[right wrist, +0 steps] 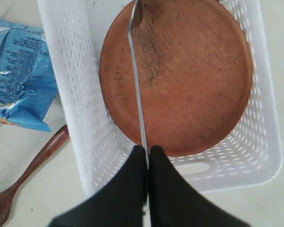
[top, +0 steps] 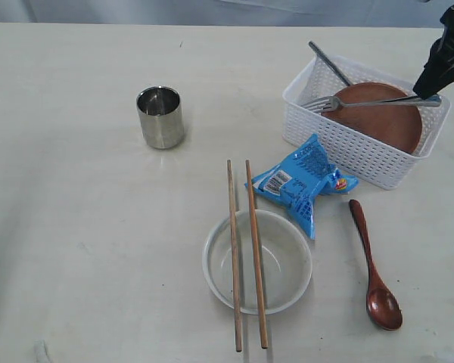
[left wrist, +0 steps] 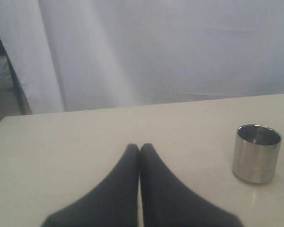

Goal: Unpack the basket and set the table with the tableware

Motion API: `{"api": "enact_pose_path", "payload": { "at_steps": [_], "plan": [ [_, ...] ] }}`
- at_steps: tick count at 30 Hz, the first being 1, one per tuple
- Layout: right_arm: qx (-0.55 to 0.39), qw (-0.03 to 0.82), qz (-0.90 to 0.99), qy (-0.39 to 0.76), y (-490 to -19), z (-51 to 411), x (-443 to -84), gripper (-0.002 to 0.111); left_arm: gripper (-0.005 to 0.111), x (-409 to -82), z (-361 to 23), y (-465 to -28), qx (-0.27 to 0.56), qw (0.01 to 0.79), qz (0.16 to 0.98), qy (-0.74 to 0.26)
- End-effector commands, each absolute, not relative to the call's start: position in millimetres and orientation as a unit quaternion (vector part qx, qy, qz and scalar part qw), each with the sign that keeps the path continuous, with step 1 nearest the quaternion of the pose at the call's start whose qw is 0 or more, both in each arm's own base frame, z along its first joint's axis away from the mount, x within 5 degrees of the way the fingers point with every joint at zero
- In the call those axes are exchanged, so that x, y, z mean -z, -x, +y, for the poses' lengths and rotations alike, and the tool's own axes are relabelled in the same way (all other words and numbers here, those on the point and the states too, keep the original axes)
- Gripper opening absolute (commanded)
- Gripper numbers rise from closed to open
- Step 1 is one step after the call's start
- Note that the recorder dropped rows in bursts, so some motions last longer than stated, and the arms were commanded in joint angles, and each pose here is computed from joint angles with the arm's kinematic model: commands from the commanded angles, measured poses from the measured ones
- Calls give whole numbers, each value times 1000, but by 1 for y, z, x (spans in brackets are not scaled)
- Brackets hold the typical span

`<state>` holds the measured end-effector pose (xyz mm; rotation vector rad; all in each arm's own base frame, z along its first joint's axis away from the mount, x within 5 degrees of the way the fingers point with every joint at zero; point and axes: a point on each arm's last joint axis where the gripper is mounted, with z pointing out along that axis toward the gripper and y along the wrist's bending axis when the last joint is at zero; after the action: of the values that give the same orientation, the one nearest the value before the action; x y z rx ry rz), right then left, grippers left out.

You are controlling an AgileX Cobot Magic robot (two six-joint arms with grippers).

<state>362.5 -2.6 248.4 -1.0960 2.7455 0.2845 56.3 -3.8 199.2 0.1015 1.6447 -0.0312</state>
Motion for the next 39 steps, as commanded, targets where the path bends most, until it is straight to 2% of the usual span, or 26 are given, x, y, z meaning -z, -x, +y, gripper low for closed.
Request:
{"api": "enact_pose_path", "payload": {
  "at_steps": [1, 12, 15, 18, 21, 27, 31, 35, 37, 39],
  "plan": [
    [-91, 88, 921, 370, -362, -3, -251, 0, 0, -198, -4, -56, 13, 680, 732, -43],
    [-83, 84, 920, 373, -361, -4, -251, 0, 0, -197, -3, -56, 8, 676, 736, -47],
    [-83, 84, 921, 372, -361, -4, -251, 0, 0, -188, -1, -55, -30, 636, 767, -76],
    [-83, 84, 921, 372, -361, -4, -251, 0, 0, -187, 1, -55, -58, 629, 769, -96],
    [-83, 84, 921, 372, -361, -4, -251, 0, 0, -189, 6, -55, -149, 623, 752, -157],
    [-84, 85, 920, 372, -361, -4, -251, 0, 0, -195, 4, -56, -159, 648, 724, -175],
    [-85, 85, 920, 372, -361, -4, -251, 0, 0, -216, -7, -55, -35, 747, 655, -108],
    [-85, 85, 920, 372, -361, -4, -251, 0, 0, -233, -9, -52, 220, 776, 586, 77],
    [-85, 85, 920, 372, -361, -4, -251, 0, 0, -237, -9, -50, 259, 778, 564, 96],
    [-85, 85, 920, 373, -361, -4, -251, 0, 0, -239, -10, -49, 264, 786, 551, 91]
  ]
}}
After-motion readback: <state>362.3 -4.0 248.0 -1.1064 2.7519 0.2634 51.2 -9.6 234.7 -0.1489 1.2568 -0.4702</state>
